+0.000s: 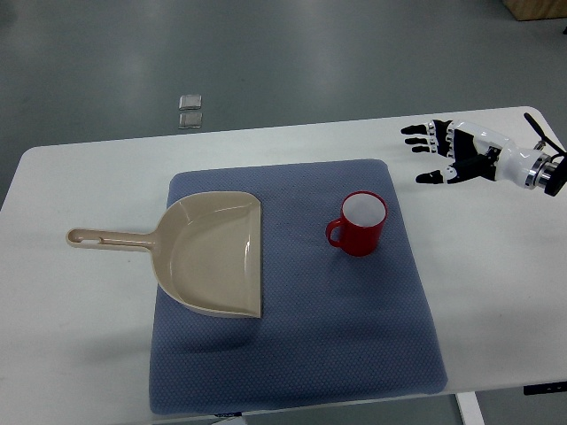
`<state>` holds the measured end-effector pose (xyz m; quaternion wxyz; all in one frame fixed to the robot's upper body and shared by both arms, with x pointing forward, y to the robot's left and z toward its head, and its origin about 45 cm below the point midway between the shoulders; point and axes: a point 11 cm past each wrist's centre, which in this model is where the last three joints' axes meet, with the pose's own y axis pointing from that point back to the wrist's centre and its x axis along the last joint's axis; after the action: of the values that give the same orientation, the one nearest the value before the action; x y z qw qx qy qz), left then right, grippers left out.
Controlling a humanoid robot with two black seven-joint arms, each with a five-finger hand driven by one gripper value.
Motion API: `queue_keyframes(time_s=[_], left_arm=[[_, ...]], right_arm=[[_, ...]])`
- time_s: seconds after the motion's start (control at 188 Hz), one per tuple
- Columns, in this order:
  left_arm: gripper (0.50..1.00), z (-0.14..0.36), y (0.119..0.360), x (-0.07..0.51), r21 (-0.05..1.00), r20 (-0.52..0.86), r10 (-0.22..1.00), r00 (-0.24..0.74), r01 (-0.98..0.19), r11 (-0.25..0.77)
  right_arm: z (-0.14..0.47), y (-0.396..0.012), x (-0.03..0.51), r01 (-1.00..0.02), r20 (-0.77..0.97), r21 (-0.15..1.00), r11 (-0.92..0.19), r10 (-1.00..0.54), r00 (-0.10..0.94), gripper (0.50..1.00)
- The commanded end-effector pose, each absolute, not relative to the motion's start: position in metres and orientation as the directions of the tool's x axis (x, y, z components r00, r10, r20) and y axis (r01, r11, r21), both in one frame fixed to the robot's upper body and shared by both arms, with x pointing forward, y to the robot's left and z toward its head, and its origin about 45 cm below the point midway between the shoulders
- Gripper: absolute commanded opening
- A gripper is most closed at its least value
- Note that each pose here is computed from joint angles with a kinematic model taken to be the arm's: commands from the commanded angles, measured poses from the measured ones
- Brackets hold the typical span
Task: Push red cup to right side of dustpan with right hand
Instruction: 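Lower the right hand beside the red mug on the side away from the dustpan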
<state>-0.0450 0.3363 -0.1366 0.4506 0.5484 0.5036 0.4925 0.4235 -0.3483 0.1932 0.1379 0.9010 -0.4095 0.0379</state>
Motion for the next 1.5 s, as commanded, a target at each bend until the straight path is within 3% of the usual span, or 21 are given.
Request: queue_keyframes(time_s=[0.0, 0.77, 1.493], left_arm=[[1.0, -0.137, 0.336, -0.045, 0.99, 0.086, 0.996, 0.008, 0.108, -0.087], [1.0, -0.137, 0.336, -0.045, 0.99, 0.086, 0.996, 0.008, 0.108, -0.087], [1.0, -0.137, 0.336, -0.045, 0.99, 0.086, 0.996, 0.008, 0.108, -0.087]], right_arm=[[0.186, -0.346, 0.418, -0.734, 0.177, 0.238, -0.636, -0.715, 0.677, 0.934], [0.147, -0.303, 0.396, -0.718, -0.015, 0.175, -0.674, -0.731, 0.682, 0.934], [0.134, -0.298, 0.388, -0.742, -0.11, 0.143, -0.655, -0.756, 0.645, 0.934]])
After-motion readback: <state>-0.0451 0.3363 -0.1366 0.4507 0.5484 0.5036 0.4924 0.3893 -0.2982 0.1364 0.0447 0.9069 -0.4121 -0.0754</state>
